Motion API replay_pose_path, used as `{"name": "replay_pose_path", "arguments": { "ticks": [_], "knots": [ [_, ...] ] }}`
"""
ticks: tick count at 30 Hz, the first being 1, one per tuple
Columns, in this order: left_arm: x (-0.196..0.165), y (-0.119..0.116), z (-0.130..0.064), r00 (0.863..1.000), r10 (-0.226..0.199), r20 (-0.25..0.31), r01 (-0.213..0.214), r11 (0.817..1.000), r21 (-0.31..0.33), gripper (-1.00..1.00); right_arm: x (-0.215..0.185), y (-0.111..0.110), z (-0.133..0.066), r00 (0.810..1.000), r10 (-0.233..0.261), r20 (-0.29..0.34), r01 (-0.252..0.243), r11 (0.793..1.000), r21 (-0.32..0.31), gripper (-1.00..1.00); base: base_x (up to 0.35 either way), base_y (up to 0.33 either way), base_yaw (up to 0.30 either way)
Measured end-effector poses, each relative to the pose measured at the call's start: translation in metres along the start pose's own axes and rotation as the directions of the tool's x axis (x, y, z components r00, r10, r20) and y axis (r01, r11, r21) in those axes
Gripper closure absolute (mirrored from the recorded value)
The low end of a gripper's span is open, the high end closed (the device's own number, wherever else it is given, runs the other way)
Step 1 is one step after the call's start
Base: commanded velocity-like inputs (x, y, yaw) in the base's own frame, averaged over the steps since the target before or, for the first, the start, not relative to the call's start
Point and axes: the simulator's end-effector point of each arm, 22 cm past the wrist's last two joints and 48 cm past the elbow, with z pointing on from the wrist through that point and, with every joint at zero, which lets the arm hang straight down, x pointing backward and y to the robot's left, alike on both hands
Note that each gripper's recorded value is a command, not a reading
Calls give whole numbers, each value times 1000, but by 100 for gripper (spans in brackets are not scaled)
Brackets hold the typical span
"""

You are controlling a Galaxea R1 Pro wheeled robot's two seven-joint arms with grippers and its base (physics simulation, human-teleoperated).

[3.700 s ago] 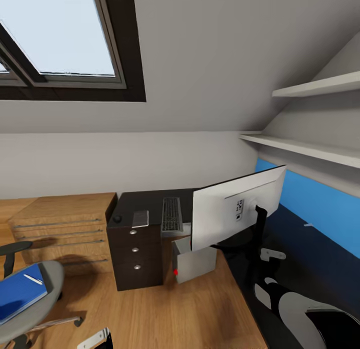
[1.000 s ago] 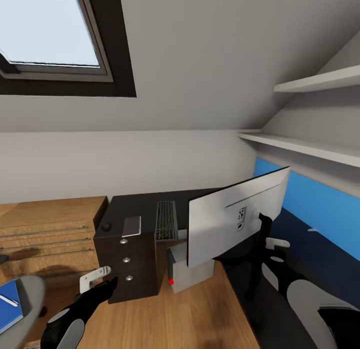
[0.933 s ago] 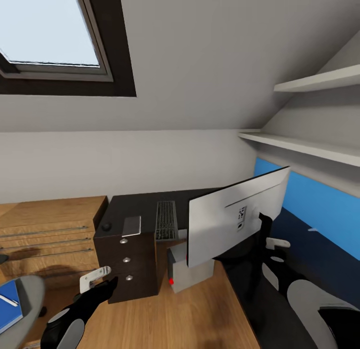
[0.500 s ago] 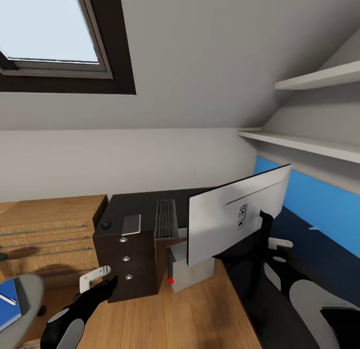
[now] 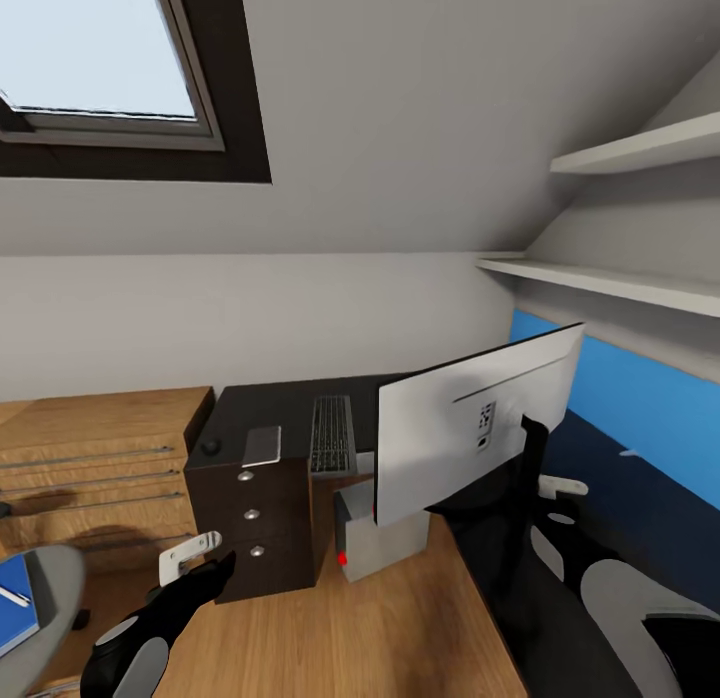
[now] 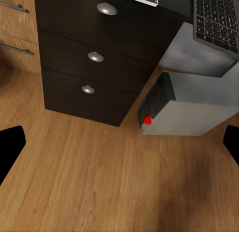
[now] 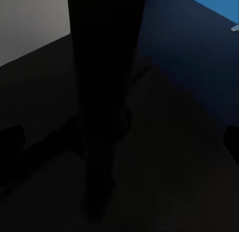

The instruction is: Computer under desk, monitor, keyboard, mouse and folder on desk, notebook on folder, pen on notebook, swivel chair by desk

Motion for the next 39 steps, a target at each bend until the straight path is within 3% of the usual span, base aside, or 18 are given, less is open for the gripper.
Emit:
{"name": "replay_pose_path", "arguments": {
  "ticks": [25, 30, 39],
  "knots": [
    [26, 10, 21, 1000, -2, 3, 2, 1000, -2, -100, 31, 4, 17, 1000, 0, 2, 0, 1000, 1, -100, 0, 0, 0],
    [31, 12, 25, 1000, -2, 6, 2, 1000, -3, -100, 26, 4, 20, 998, 14, 57, -14, 1000, 4, -100, 0, 0, 0],
    [42, 17, 33, 1000, -3, 7, 3, 1000, -3, -100, 37, 4, 26, 998, 15, 65, -16, 1000, 8, -100, 0, 0, 0]
  ]
}}
